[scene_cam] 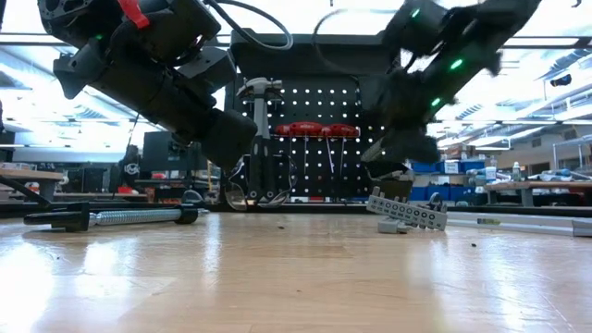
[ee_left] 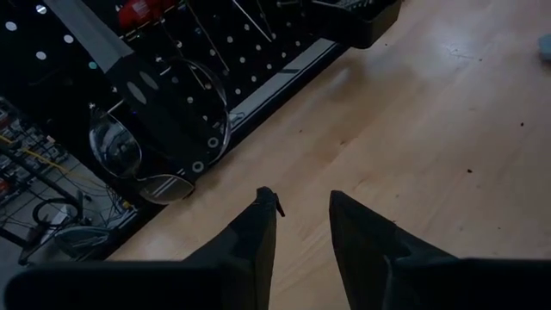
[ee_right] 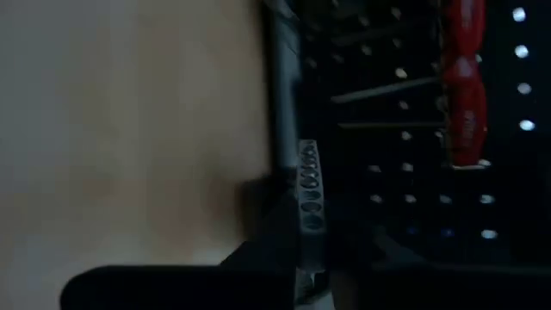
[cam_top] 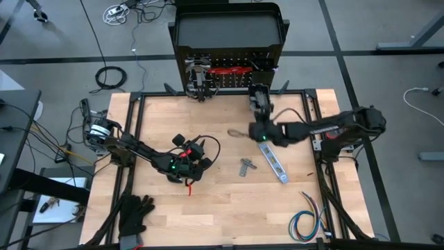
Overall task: Hang tools onto peg board
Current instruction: Put the screwdriver bits on the table
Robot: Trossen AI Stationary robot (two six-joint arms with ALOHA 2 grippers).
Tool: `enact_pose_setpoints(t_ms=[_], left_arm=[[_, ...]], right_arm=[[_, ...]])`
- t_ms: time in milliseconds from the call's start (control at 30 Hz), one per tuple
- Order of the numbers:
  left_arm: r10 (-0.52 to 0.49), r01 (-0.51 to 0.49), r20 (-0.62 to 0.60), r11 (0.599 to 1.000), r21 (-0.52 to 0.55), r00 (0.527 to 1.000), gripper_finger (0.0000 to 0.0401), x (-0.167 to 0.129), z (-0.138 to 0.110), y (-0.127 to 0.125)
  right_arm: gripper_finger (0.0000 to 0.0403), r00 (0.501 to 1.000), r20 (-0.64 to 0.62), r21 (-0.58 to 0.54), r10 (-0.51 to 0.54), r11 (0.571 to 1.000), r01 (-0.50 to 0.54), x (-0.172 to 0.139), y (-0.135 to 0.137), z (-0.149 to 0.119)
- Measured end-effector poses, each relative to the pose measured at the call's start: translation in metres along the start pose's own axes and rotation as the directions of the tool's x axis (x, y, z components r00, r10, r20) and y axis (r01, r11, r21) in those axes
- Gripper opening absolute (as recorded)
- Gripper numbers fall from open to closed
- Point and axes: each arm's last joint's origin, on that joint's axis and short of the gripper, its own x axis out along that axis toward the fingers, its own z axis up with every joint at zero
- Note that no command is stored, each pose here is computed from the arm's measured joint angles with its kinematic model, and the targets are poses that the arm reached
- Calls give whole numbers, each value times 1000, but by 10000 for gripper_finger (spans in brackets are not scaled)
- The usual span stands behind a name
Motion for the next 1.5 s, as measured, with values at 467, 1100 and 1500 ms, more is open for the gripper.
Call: enact_pose_setpoints(t_ms=[467, 1100, 1500], left_arm=[[-21, 21, 3, 999, -24, 1000, 110, 0, 2, -1], [-47, 47, -9, 999, -15, 999, 110, 0, 1, -2], [-47, 47, -9, 999, -16, 999, 110, 0, 1, -2]], right_arm=[[40, 587, 409, 263, 699, 525, -809, -77, 26, 7], [106, 446, 384, 346, 809, 322, -881, -62, 73, 25], [200, 652, 362, 442, 666, 494, -749, -99, 19, -7]])
